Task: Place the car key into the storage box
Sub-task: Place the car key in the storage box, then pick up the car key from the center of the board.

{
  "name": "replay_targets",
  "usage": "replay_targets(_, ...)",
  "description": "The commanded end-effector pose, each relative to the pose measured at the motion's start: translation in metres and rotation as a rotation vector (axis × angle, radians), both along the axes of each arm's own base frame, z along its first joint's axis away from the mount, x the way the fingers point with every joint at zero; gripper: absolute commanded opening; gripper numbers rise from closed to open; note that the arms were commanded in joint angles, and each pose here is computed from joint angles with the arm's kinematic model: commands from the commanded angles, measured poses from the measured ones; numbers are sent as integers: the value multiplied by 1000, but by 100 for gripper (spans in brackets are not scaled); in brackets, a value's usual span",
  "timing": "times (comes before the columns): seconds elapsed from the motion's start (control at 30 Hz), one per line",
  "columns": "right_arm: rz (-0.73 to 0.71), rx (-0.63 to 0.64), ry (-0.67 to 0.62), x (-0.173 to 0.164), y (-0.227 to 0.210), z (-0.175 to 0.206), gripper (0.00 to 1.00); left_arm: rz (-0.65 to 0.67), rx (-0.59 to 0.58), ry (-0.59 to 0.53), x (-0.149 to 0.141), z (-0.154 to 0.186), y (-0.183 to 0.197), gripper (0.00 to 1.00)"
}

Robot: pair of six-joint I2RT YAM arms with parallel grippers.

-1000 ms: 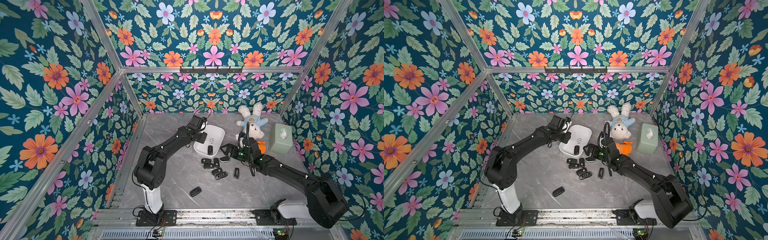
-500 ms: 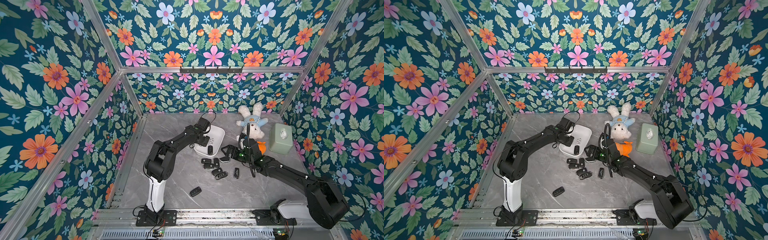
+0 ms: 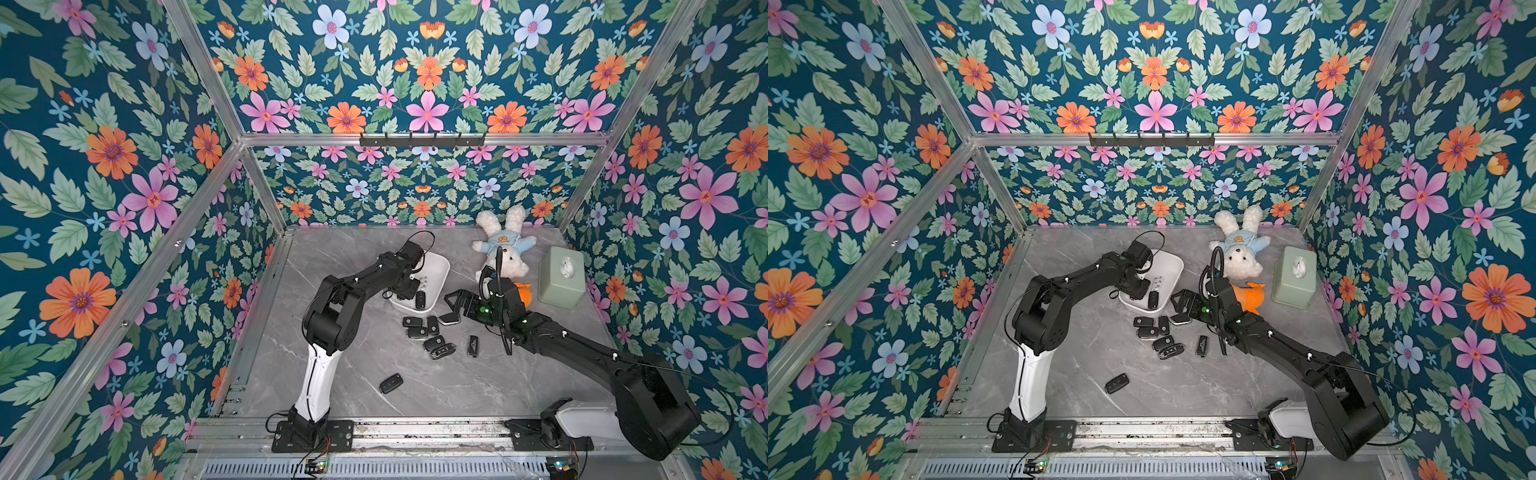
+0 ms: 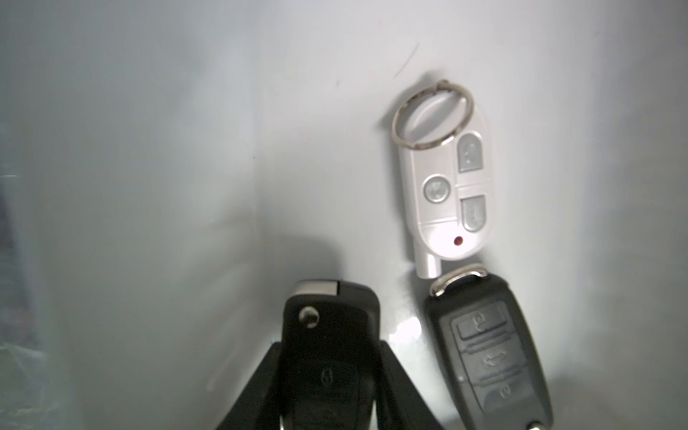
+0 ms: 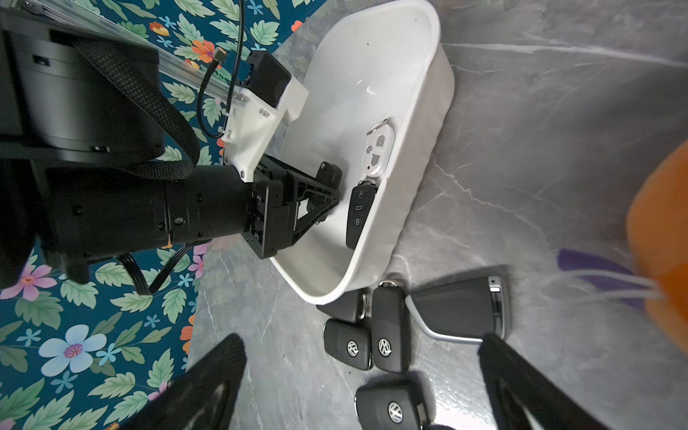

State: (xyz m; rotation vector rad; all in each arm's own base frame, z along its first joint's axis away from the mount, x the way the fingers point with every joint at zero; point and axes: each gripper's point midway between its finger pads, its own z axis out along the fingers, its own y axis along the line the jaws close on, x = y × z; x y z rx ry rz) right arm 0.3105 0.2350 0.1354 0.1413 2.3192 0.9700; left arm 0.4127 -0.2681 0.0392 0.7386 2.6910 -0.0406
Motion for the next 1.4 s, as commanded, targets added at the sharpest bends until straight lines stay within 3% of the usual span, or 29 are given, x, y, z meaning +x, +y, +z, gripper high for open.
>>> replay_targets(0.0, -1, 2, -28, 3, 0, 6, 99, 12, 2, 9, -1, -1, 0, 44)
replay_targets(0.3, -2, 7, -43, 5, 1, 16, 99, 14, -22, -13, 3, 10, -5, 54)
replay_targets(0.77, 23, 73, -15, -4, 6, 25, 99, 37, -263, -204, 1, 122, -20, 63)
replay_targets(1.07, 38, 178, 32, -15, 14, 23, 99, 36, -296, -226, -49, 141, 11, 65)
replay_targets(1.37, 44, 234, 100, -30, 22, 11, 99, 46, -263, -132, -126, 105, 53, 70)
